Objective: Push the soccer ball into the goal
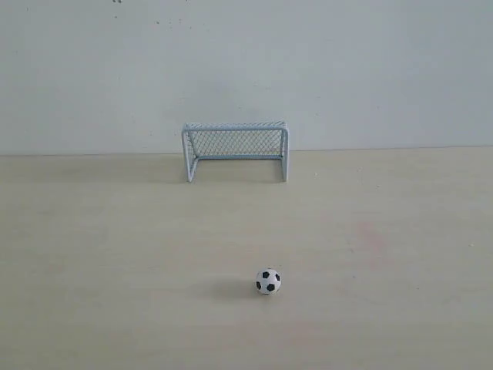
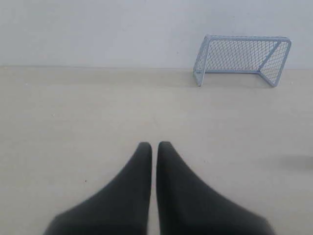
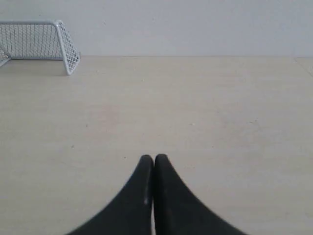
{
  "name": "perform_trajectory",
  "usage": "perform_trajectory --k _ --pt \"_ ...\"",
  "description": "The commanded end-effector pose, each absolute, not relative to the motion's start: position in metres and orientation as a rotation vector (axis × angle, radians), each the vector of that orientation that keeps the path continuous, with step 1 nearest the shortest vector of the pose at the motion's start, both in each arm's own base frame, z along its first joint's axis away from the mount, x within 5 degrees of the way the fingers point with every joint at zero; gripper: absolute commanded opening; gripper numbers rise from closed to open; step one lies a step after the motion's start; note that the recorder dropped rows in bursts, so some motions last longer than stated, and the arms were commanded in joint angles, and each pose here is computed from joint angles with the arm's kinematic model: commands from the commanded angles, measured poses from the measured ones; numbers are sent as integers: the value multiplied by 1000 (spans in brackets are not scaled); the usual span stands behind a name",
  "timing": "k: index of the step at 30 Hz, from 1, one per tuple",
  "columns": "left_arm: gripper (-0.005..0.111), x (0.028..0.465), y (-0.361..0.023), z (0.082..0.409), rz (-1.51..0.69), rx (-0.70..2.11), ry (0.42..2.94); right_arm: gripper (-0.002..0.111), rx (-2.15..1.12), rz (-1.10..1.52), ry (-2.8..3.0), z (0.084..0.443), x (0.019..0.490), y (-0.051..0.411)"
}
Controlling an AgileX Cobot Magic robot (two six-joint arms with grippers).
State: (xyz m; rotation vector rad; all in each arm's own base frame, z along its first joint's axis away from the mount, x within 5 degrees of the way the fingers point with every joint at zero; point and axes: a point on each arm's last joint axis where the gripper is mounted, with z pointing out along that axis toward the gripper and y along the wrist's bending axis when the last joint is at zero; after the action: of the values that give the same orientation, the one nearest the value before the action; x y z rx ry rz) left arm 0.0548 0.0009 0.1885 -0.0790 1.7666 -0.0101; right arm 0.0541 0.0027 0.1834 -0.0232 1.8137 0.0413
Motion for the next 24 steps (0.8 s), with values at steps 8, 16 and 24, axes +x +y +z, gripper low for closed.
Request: perform_trajectory --k 8,16,24 --pt "4 55 1 187 -12 -87 1768 0 -23 7 1271 232 52 1" --pt "4 55 1 187 -12 -87 1768 0 146 48 710 279 24 -12" --pt "4 55 1 187 -12 -87 1768 0 51 -67 943 344 25 -8"
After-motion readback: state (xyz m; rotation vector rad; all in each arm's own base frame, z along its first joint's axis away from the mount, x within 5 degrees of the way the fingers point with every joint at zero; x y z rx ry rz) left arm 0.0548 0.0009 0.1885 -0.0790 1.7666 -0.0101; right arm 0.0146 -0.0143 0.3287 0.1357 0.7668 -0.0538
